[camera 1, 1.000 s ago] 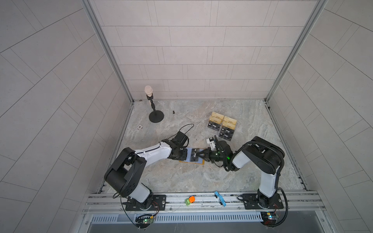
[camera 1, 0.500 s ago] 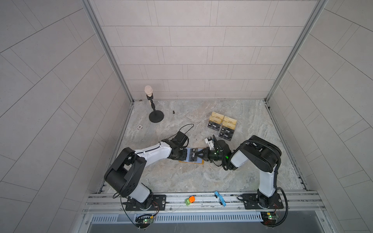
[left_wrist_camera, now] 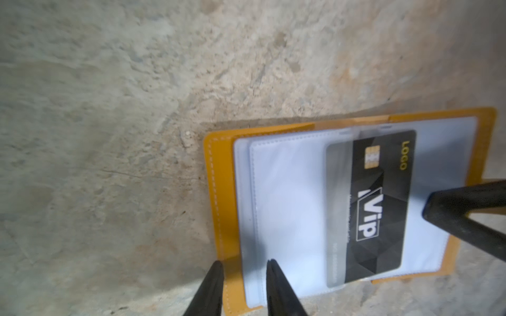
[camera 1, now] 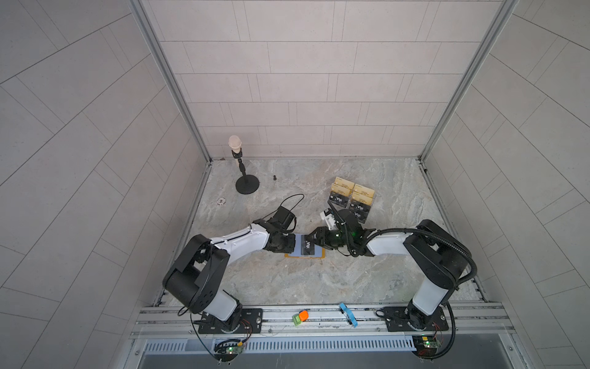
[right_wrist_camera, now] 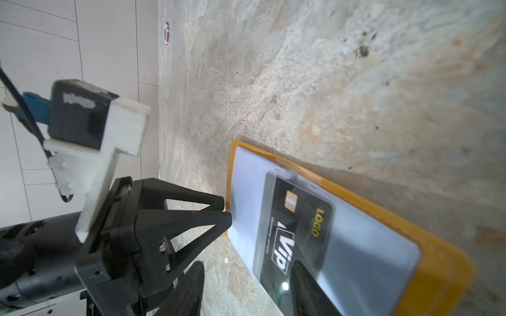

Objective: Insert credit cards into a card holder
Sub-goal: Insert the credit card into the card slot.

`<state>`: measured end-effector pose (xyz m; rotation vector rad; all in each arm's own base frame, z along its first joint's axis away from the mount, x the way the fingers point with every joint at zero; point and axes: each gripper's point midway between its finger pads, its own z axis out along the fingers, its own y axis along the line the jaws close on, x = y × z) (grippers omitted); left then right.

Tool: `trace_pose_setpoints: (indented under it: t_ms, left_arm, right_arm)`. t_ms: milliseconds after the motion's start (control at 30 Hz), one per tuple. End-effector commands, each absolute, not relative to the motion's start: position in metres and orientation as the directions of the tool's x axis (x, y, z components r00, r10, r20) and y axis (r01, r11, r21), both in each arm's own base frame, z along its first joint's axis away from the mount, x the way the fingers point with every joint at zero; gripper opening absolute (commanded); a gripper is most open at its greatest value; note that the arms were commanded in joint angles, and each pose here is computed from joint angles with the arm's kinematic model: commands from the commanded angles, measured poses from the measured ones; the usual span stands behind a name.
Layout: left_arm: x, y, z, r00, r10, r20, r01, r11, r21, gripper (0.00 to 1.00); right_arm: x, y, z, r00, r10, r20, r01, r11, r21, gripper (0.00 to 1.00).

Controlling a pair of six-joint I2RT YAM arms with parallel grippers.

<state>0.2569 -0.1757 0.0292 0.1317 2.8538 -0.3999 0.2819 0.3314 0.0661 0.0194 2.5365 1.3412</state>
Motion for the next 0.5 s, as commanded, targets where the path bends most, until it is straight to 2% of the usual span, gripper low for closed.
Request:
trace_pose_setpoints:
  t_ms: [0, 67, 167, 267, 467]
  left_arm:
    - [0.269, -0.174, 0.053, -0.948, -0.046, -0.314, 0.077, 0.926, -0.37, 0.39]
    - [0.272, -0.173, 0.058, -0.946, -0.068, -0.318, 0.07, 0.912, -0.404, 0.43]
    - [0.274, -0.17, 0.052, -0.952, -0.066, -0.299, 0.059, 0.918, -0.392, 0.43]
    - [0.274, -0.171, 0.043, -0.956, -0.077, -0.281, 0.045, 0.914, -0.404, 0.41]
    - [0.277, -0.176, 0.033, -0.956, -0.097, -0.277, 0.033, 0.902, -0.43, 0.32]
  right_arm:
    - [0.269, 0.322, 0.047, -0.977, 0.084, -0.194, -0.092, 0.658, 0.747, 0.54]
    - [0.267, 0.325, 0.046, -0.98, 0.067, -0.185, -0.093, 0.669, 0.738, 0.54]
    - [0.267, 0.322, 0.047, -0.981, 0.052, -0.188, -0.097, 0.707, 0.7, 0.55]
    - [0.269, 0.317, 0.06, -0.972, 0.027, -0.233, -0.139, 0.734, 0.665, 0.58]
    - [0.269, 0.316, 0.058, -0.976, -0.003, -0.216, -0.143, 0.759, 0.635, 0.58]
